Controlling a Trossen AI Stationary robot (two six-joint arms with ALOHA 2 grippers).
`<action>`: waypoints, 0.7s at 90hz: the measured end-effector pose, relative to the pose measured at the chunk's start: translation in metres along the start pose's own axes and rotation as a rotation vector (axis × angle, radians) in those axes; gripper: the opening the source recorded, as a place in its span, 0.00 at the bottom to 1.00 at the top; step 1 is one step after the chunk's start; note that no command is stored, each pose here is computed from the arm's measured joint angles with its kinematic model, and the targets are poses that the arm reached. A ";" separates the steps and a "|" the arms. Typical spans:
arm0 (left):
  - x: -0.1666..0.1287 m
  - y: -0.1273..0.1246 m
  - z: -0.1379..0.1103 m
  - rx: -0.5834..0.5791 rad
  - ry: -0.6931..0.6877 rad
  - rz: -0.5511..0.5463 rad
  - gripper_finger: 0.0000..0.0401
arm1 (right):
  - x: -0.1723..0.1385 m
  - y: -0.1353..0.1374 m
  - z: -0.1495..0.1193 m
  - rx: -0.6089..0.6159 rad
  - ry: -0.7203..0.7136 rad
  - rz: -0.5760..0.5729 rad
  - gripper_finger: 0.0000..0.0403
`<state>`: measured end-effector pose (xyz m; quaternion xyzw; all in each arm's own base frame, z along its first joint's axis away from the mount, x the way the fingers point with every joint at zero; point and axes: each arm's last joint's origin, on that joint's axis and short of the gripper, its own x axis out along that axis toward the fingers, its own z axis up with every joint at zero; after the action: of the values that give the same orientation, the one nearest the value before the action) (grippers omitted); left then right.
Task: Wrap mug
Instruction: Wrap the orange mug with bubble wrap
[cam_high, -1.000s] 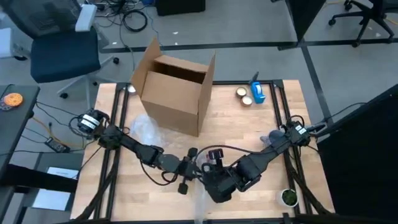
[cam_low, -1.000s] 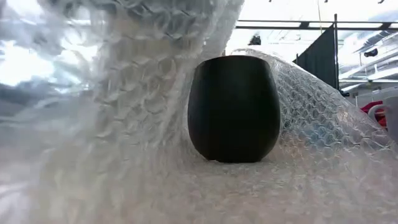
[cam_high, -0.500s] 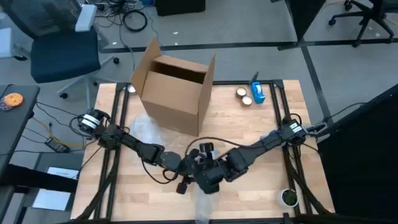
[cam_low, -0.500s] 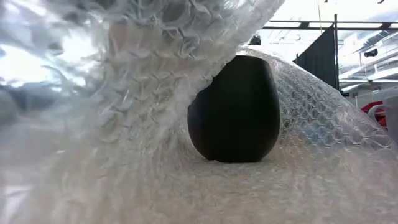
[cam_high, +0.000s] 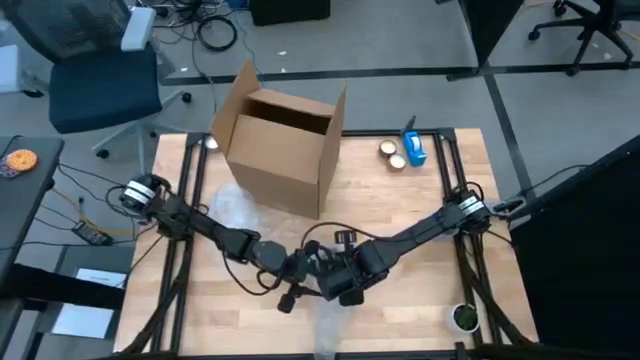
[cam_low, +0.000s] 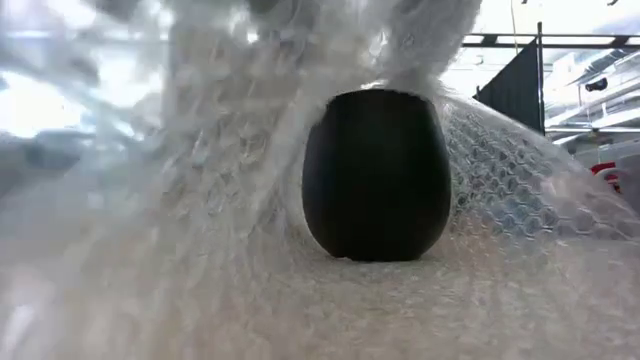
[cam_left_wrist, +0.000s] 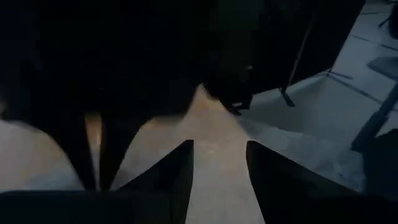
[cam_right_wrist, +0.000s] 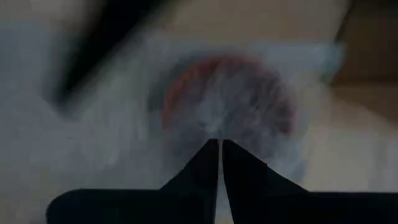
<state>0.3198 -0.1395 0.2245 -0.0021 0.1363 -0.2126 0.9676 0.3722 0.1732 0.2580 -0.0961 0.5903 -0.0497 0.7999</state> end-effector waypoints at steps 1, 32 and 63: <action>-0.002 0.000 0.001 0.000 0.008 0.000 0.33 | 0.000 0.000 -0.001 0.003 0.007 -0.001 0.00; -0.053 0.005 0.012 0.006 0.230 0.319 0.33 | -0.011 0.018 -0.021 -0.007 0.072 -0.040 0.00; -0.023 0.009 -0.017 -0.003 0.307 0.368 0.33 | -0.010 0.016 -0.018 0.004 0.051 -0.052 0.00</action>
<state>0.2986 -0.1210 0.2133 0.0535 0.2804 -0.0305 0.9579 0.3514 0.1893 0.2590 -0.1087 0.6079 -0.0741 0.7831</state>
